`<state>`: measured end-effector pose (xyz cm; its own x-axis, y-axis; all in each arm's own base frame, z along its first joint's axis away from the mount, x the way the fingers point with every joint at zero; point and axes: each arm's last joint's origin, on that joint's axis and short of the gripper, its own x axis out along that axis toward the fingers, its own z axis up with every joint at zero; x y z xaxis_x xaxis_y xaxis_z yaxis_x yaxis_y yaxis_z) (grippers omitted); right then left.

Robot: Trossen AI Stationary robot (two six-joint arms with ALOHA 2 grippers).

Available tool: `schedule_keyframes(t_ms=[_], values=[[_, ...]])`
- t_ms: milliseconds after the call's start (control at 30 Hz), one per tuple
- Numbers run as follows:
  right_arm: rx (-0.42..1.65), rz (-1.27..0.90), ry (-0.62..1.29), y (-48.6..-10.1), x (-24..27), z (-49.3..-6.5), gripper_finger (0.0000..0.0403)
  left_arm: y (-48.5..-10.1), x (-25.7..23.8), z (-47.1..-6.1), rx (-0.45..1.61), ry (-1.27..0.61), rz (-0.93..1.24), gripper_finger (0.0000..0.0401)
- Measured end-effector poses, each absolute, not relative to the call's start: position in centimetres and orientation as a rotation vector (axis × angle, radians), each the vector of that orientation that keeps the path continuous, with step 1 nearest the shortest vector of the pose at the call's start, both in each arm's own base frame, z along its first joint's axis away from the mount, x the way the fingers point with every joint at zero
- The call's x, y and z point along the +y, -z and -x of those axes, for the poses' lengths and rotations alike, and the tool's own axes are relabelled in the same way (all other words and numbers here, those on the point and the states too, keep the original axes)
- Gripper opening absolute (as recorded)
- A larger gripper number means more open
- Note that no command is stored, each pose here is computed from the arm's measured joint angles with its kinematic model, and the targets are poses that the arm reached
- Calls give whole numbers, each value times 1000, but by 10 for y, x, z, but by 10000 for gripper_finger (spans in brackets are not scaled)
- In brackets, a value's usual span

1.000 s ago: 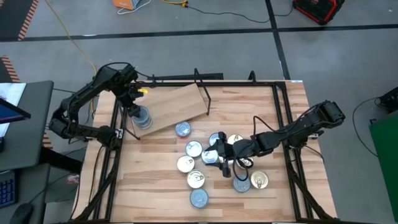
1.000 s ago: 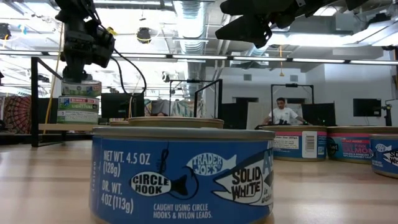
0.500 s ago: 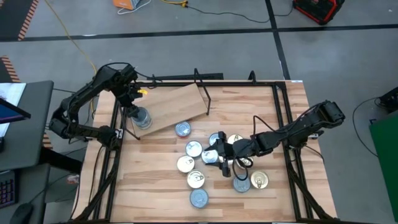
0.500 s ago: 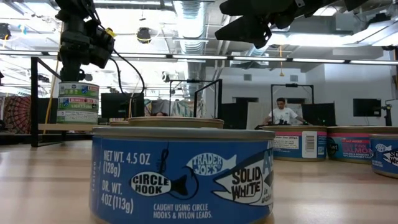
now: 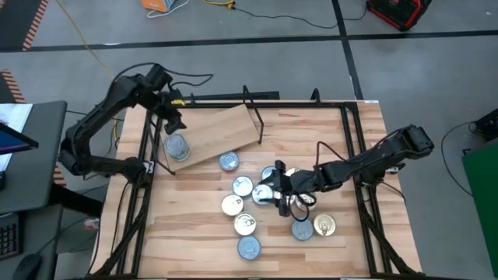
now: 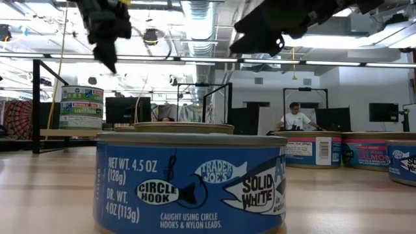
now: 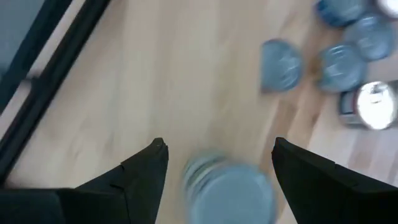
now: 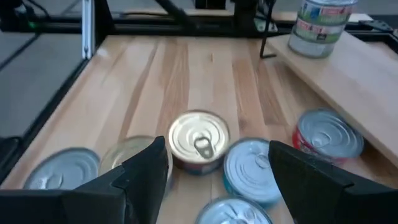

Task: Stack canned seafood by type on shelf
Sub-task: Put the blue pink tuna can on the shelf

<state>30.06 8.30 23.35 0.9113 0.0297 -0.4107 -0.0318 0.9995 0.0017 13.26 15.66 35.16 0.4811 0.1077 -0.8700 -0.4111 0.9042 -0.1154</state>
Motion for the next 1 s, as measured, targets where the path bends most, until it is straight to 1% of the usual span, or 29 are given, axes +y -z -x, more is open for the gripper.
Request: schedule_keyframes(t_ms=[133, 267, 400, 633, 767, 867, 1000], values=[[400, -12, -31, -244, 81, -295, 301, -362, 133, -157, 930, -241, 232, 277], [455, -7, -25, -237, 81, -294, 301, -371, 101, -182, 874, -224, 123, 272], [546, -16, -11, -230, 80, -289, 301, -374, 62, -203, 852, -203, 32, 258], [620, -24, 29, -238, 79, -270, 301, -366, -1, -225, 867, -157, -21, 247], [639, -35, 73, -241, 73, -261, 301, -352, -32, -233, 847, -128, -51, 247], [662, -53, 93, -232, 64, -253, 301, -328, -50, -237, 831, -99, -51, 247], [697, -110, 138, -218, 49, -239, 301, -296, -68, -238, 801, -67, 3, 246]])
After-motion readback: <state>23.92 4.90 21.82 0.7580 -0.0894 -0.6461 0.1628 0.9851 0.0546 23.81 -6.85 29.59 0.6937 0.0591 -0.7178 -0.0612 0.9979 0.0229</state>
